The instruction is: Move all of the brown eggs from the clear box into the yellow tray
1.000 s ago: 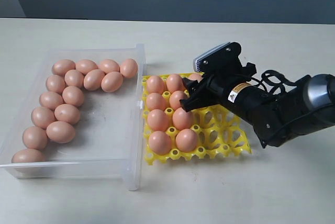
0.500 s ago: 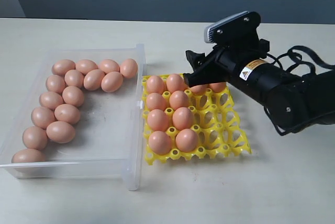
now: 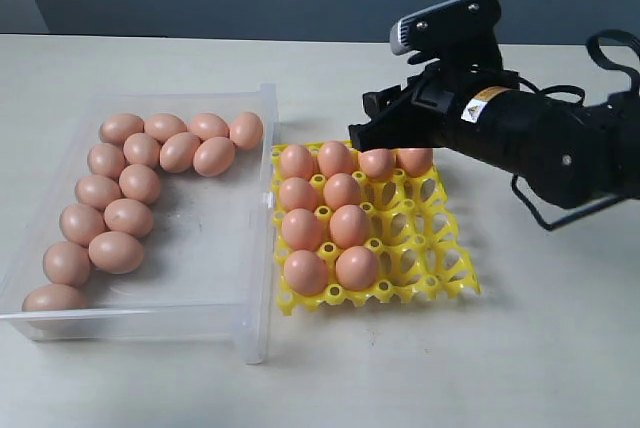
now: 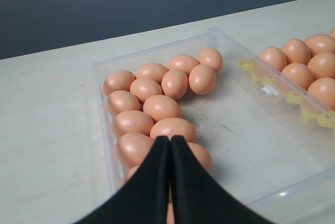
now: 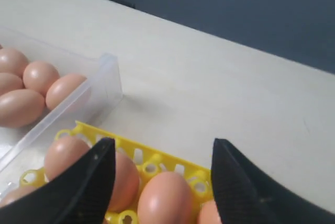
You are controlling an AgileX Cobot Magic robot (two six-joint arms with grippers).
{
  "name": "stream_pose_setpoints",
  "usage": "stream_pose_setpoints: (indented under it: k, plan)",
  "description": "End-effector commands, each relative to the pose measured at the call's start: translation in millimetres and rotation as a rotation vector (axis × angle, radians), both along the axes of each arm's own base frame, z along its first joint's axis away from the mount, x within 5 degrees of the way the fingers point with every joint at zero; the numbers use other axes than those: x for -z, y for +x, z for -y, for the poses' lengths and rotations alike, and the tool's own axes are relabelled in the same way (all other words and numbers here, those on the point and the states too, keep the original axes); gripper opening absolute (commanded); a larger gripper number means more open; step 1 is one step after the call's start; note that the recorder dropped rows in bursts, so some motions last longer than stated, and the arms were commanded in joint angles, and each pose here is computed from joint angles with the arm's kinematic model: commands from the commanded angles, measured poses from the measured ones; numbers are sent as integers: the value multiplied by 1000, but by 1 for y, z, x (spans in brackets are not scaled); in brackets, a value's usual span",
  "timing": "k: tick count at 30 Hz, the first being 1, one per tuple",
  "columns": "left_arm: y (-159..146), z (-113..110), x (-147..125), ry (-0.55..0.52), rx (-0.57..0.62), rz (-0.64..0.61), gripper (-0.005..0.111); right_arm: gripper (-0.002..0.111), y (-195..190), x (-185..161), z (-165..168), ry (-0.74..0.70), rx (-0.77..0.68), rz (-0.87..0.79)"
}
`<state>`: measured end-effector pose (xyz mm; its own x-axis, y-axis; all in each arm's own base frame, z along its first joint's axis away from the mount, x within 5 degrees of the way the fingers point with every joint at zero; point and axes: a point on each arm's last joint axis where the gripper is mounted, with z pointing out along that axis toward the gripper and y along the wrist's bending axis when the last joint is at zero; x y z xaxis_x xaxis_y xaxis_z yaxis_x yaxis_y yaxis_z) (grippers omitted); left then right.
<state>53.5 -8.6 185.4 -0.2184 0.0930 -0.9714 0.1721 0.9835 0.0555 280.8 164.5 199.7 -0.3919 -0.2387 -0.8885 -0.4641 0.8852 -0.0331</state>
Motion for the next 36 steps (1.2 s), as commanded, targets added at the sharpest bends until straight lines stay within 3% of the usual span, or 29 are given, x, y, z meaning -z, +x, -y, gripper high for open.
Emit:
stream_pose_setpoints:
  k: [1, 11, 16, 36]
  plan:
    - [0, 0, 0, -4, 1, 11, 0, 53, 20, 6, -17, -22, -12, -151]
    - [0, 0, 0, -4, 1, 11, 0, 56, 59, 12, -48, -73, -74, -357]
    - [0, 0, 0, -4, 1, 11, 0, 58, 70, 24, -37, -95, -16, -480]
    - [0, 0, 0, -4, 1, 11, 0, 58, 73, 41, -23, -171, 23, -559]
